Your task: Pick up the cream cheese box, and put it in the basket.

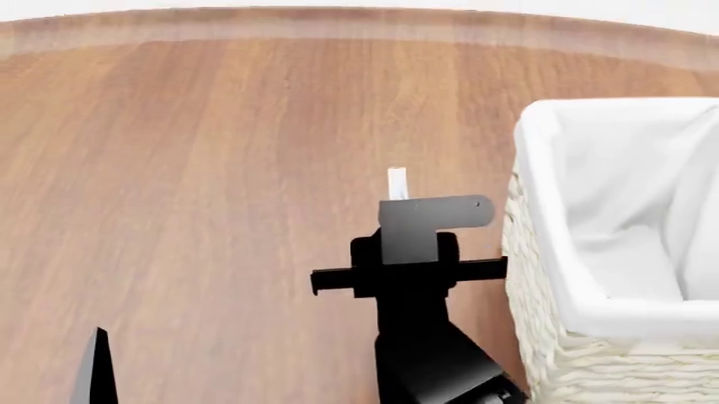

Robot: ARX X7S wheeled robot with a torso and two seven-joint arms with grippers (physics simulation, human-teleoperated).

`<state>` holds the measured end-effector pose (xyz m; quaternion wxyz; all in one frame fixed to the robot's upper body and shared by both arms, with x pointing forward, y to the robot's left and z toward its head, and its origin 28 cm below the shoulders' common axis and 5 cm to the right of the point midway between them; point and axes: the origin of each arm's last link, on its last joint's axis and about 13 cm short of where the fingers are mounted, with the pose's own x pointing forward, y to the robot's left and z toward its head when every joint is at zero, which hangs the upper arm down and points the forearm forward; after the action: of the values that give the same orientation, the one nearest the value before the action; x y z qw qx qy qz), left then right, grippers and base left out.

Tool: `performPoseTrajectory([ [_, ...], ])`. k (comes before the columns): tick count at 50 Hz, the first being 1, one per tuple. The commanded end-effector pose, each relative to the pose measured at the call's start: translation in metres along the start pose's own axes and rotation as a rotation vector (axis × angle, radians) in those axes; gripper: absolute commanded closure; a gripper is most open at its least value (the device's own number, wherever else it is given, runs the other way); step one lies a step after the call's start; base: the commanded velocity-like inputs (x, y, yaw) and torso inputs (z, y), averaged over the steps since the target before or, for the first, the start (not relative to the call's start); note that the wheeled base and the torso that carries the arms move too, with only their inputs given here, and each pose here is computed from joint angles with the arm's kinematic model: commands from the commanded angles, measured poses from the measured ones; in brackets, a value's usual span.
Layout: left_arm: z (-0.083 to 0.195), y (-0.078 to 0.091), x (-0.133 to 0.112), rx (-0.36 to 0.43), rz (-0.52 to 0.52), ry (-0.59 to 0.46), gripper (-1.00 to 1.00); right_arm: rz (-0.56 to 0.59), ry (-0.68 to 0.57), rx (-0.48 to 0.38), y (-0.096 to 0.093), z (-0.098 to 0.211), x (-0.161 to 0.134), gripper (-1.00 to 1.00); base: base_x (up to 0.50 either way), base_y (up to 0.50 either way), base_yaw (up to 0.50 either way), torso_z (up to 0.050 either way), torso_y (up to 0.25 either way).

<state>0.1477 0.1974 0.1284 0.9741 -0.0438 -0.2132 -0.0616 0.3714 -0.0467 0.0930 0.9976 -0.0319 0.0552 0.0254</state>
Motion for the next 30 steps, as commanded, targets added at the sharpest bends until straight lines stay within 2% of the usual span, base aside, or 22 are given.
performPoseTrajectory([
  [1, 0.0, 0.0, 0.0, -0.002, -0.004, 0.006, -1.0, 0.021, -0.099, -0.015, 0.002, 0.029, -0.007, 1.0, 0.0, 0.0, 0.0, 0.0, 0.174],
  [8, 0.0, 0.0, 0.0, -0.001, -0.003, 0.006, -1.0, 0.027, -0.14, -0.018, 0.001, 0.044, -0.013, 1.0, 0.0, 0.0, 0.0, 0.0, 0.177],
  [18, -0.001, 0.0, 0.0, -0.001, -0.006, 0.008, -1.0, 0.045, -0.274, -0.014, 0.0, 0.086, -0.033, 1.0, 0.0, 0.0, 0.0, 0.0, 0.18],
  [30, 0.0, -0.001, 0.0, 0.001, -0.008, 0.007, -1.0, 0.058, -0.387, 0.001, -0.005, 0.124, -0.058, 1.0, 0.0, 0.0, 0.0, 0.0, 0.25],
])
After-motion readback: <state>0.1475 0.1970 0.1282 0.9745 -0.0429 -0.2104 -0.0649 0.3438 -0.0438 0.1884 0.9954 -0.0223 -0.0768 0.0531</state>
